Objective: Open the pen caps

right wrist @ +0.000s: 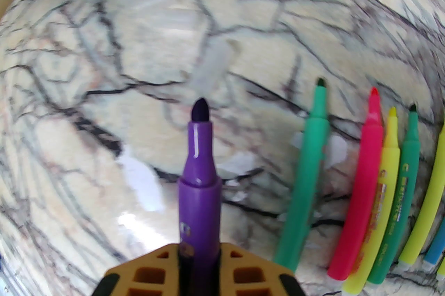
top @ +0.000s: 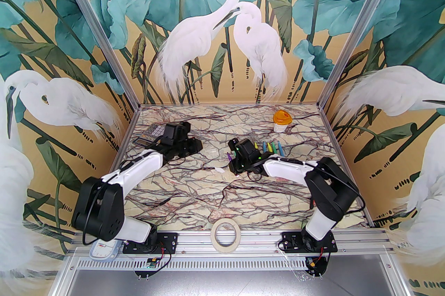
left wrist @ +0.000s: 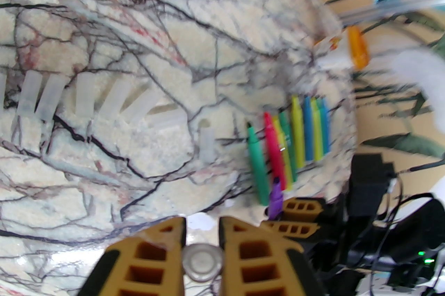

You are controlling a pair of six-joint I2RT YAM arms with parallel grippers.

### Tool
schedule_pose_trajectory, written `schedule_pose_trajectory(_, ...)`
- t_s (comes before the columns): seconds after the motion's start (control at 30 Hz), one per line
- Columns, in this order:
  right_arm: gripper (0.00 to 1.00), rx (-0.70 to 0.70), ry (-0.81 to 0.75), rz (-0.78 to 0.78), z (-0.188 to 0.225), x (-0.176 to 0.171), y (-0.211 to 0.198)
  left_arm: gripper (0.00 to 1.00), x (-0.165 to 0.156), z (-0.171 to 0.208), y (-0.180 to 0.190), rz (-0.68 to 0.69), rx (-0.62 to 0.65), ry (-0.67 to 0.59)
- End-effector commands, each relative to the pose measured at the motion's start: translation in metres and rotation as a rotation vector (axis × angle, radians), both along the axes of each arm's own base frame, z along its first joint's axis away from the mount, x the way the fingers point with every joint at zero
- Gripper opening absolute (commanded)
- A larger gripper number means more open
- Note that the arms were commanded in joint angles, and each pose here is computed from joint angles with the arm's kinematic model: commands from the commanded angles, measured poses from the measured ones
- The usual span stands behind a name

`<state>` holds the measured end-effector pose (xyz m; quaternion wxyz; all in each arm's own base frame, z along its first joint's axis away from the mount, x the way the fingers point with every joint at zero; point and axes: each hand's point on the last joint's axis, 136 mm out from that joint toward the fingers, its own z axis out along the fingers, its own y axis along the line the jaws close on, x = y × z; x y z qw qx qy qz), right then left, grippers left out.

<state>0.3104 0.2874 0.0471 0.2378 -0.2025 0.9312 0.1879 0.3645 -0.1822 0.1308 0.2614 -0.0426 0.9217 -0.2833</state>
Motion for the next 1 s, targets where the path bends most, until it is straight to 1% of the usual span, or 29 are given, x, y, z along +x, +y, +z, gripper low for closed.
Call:
schedule_pose_trajectory(0.0, 0.00, -0.056, 0.004, -0.076, -0.003, 0.013, -0.005, 0.00, -0.002, -0.020, 0.008, -0.010, 0.117, 0.048)
schedule_pose_trajectory(0.1, 0.00, -0.068, 0.020, -0.082, -0.007, 0.015, -0.004, 0.00, 0.001, -0.024, 0.001, -0.035, 0.130, 0.057)
schedule_pose_trajectory(0.2, 0.00, -0.058, 0.036, -0.079, -0.010, 0.014, 0.000, 0.00, 0.000, -0.024, -0.014, -0.104, 0.110, 0.061)
schedule_pose_trajectory(0.3, 0.00, -0.075, 0.046, -0.088, -0.016, 0.016, -0.001, 0.00, -0.001, -0.027, -0.029, -0.160, 0.092, 0.078)
schedule_pose_trajectory(0.43, 0.00, -0.104, 0.054, -0.107, -0.024, 0.021, -0.003, 0.00, 0.004, -0.034, -0.035, -0.178, 0.104, 0.102)
schedule_pose_trajectory(0.63, 0.00, -0.158, 0.063, -0.169, -0.036, 0.028, -0.016, 0.00, 0.006, -0.041, -0.050, -0.216, 0.070, 0.125)
schedule_pose_trajectory(0.77, 0.03, -0.171, 0.073, -0.199, -0.042, 0.031, -0.023, 0.01, 0.008, -0.051, -0.058, -0.239, 0.072, 0.145)
schedule_pose_trajectory(0.97, 0.15, -0.154, 0.049, -0.187, -0.032, 0.033, -0.022, 0.02, 0.014, -0.068, -0.062, -0.249, 0.104, 0.179)
